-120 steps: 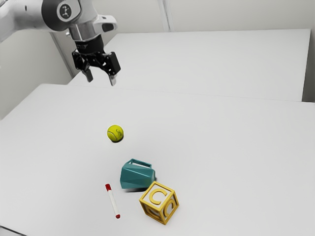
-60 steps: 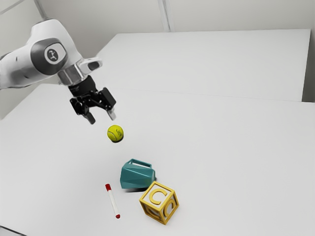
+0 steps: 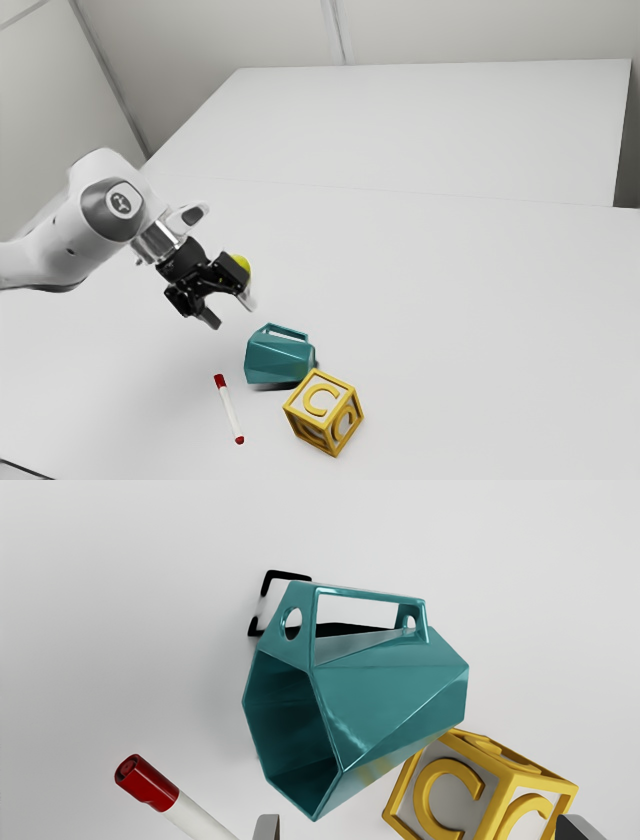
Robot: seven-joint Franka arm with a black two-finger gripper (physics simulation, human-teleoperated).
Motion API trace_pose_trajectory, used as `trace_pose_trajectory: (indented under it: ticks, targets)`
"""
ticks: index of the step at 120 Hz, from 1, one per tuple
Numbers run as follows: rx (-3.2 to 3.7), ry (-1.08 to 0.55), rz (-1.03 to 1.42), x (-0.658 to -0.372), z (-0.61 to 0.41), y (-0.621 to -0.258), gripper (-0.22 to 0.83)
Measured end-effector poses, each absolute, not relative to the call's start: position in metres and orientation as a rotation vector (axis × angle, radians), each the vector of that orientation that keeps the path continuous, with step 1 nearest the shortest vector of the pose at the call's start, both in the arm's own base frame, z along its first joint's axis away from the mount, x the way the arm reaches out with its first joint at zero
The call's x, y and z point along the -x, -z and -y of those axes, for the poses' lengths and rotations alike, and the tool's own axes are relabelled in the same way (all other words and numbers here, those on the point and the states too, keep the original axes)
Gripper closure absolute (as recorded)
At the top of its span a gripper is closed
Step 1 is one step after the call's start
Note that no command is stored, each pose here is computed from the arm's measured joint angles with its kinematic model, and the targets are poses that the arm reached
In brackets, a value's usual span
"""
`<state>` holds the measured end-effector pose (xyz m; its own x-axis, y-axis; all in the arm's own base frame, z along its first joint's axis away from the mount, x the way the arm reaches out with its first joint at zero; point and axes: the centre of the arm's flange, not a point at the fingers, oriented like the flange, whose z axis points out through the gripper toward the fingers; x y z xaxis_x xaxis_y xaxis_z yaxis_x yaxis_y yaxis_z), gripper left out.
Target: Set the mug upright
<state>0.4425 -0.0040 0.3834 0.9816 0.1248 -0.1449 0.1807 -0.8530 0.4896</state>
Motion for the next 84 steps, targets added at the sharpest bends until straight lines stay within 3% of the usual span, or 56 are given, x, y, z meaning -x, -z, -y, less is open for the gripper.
trace_pose_trajectory:
  ticks: [38, 84]
  targets:
    - [-2.454, 0.123, -0.213, -0.423, -0.008, -0.331, 0.00]
    - [-2.364, 0.065, -0.010, -0.421, -0.013, -0.311, 0.00]
